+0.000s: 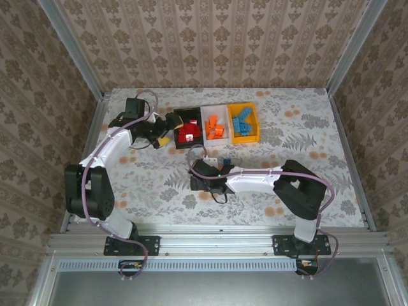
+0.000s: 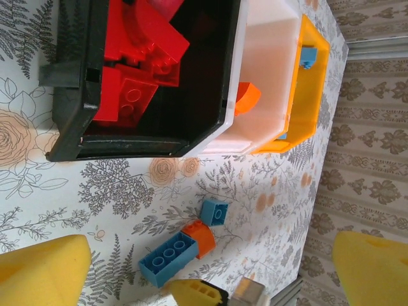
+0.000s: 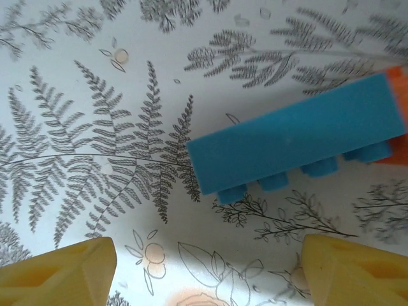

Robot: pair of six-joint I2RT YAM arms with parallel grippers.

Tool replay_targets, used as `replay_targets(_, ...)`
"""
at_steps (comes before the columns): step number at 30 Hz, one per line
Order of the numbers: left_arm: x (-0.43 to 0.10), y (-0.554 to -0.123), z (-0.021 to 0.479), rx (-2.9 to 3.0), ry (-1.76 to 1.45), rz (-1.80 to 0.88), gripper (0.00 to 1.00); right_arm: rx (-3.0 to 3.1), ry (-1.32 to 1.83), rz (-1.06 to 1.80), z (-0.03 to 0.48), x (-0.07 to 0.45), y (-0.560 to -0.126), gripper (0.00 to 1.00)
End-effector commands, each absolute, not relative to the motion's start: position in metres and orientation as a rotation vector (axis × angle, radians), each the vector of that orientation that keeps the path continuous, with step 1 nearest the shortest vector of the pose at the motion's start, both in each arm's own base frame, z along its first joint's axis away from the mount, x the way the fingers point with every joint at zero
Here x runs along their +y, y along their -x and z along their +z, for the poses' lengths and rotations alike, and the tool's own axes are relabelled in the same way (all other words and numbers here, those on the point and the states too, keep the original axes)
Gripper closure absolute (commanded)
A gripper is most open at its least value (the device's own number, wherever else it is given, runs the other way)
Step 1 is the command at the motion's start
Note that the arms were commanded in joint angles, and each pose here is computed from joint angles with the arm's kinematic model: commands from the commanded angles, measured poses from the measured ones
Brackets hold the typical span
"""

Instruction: Sort the legos into containers by color

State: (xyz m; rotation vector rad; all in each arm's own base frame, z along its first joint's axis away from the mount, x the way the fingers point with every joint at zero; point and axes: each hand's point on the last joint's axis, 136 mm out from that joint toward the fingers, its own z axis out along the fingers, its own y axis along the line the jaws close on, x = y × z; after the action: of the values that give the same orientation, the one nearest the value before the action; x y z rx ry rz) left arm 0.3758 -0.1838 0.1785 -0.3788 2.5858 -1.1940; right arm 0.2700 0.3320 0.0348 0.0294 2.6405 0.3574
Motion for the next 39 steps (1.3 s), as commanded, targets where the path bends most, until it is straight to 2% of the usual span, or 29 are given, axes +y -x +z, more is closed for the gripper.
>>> replay_targets(1, -0.184, -0.373, 0.193, 2.553, 0.365, -1.210, 0.01, 2.636, -0.141, 0.451, 0.030, 0.340, -0.274, 0.21)
replay_targets(12, -0.182, -0.374, 0.196, 2.542, 0.378, -1.220, 0.01, 2.572, -0.139, 0.210, 0.020, 0.324, -0.319, 0.18)
replay_targets(26, -0.176, -0.378, 0.193, 2.535, 0.410, -1.222, 0.01, 2.512, -0.151, 0.032, 0.020, 0.308, -0.358, 0.19)
replay_targets(30, -0.174, -0.379, 0.194, 2.531, 0.418, -1.219, 0.01, 2.504, -0.139, 0.027, 0.021, 0.308, -0.371, 0.33)
replay_targets(34, -0.174, -0.379, 0.193, 2.532, 0.423, -1.218, 0.01, 2.489, -0.108, 0.044, 0.028, 0.312, -0.372, 0.58)
replay_targets(37, -0.174, -0.379, 0.193, 2.532, 0.426, -1.222, 0.01, 2.477, -0.091, 0.058, 0.033, 0.314, -0.369, 0.70)
replay_targets(39, -0.174, -0.379, 0.194, 2.528, 0.426, -1.225, 0.01, 2.464, -0.079, 0.083, 0.041, 0.315, -0.367, 0.75)
